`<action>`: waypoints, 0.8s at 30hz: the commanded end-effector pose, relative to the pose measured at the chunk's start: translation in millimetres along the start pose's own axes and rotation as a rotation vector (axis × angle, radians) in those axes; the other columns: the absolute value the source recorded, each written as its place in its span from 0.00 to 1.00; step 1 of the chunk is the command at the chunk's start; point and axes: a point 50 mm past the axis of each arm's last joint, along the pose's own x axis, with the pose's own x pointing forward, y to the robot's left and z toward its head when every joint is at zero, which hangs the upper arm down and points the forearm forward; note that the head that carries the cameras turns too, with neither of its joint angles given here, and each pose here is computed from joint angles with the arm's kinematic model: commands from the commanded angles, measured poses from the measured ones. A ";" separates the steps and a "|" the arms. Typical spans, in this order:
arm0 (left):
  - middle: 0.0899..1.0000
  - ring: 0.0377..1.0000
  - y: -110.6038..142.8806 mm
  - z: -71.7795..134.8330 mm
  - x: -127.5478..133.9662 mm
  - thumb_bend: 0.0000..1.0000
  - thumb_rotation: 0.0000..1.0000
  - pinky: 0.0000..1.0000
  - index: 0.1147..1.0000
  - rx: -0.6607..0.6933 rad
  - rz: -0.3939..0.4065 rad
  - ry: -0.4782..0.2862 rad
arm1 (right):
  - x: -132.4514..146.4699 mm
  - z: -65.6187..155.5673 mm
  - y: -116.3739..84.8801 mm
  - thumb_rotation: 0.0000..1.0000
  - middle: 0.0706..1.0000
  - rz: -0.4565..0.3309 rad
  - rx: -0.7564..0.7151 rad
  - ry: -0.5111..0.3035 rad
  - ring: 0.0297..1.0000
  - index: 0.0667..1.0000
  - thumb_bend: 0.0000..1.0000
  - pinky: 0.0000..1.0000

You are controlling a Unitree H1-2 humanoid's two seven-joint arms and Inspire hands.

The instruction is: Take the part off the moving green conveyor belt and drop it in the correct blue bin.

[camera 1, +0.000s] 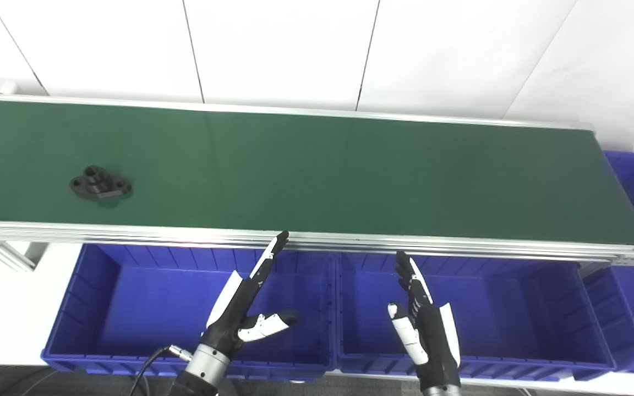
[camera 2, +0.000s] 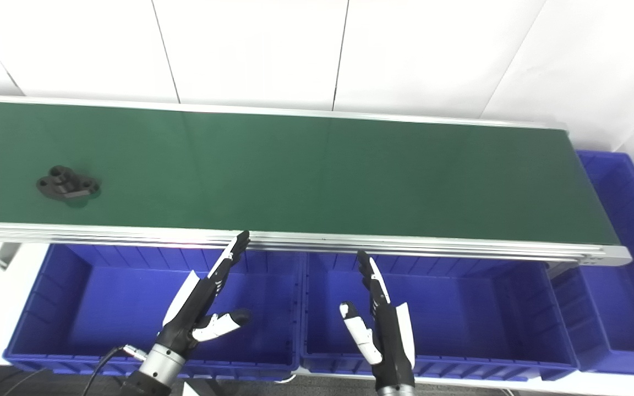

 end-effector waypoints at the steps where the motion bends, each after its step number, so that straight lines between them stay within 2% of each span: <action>1: 1.00 1.00 4.3 8.8 8.5 0.77 0.81 1.00 1.00 0.021 0.014 -0.075 | 3.1 6.4 -1.9 0.89 0.96 -0.008 0.004 -0.070 0.96 0.95 0.69 0.95; 5: 1.00 1.00 2.3 6.3 7.5 0.80 0.81 1.00 1.00 0.023 0.016 -0.066 | 2.4 3.8 -2.0 0.89 0.96 -0.009 0.011 -0.060 0.96 0.95 0.70 0.96; 24: 1.00 1.00 0.3 3.3 9.9 0.80 0.78 0.99 1.00 0.046 0.024 -0.066 | 2.8 -0.1 -2.7 0.91 0.96 -0.016 0.006 -0.049 0.96 0.95 0.73 0.97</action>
